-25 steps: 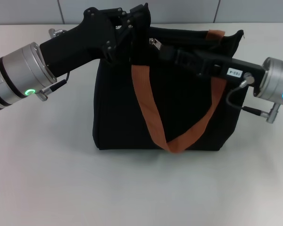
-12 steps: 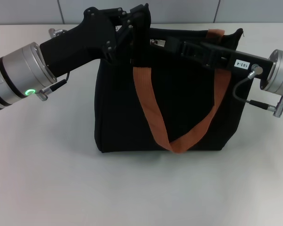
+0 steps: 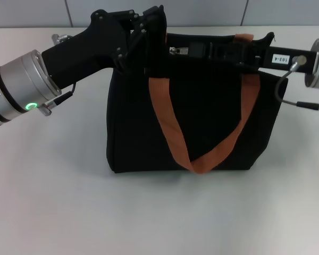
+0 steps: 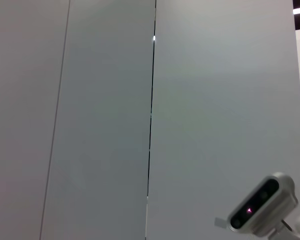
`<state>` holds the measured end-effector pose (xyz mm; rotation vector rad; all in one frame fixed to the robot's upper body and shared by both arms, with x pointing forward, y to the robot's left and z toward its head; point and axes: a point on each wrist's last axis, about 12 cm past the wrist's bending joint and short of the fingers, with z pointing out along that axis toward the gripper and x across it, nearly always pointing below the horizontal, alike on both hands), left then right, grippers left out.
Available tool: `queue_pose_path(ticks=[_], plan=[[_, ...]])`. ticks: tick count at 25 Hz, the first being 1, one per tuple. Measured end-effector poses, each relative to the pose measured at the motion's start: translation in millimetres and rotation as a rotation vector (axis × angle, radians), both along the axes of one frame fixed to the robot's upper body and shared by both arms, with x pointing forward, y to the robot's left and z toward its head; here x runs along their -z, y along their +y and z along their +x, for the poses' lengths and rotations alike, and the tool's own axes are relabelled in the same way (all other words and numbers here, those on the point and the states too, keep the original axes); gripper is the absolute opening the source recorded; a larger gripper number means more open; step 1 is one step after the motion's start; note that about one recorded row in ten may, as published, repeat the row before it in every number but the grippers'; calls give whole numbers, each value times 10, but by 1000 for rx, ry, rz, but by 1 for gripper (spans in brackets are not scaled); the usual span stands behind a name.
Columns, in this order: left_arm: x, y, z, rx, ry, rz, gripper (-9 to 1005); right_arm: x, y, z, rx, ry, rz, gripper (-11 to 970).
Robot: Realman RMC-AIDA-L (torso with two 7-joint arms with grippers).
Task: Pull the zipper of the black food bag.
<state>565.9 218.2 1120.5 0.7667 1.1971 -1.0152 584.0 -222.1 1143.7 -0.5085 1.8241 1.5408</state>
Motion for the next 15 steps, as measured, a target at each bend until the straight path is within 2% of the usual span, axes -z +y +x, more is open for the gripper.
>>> queue_pose_path(ticks=[7,15], plan=[[22,9,-16,-5,2,1,23,-222,21,111,-41,39,-133,-3],[36,9,-25,-7,7,-1,23,-476,42,228,-47,75,-224,-2]])
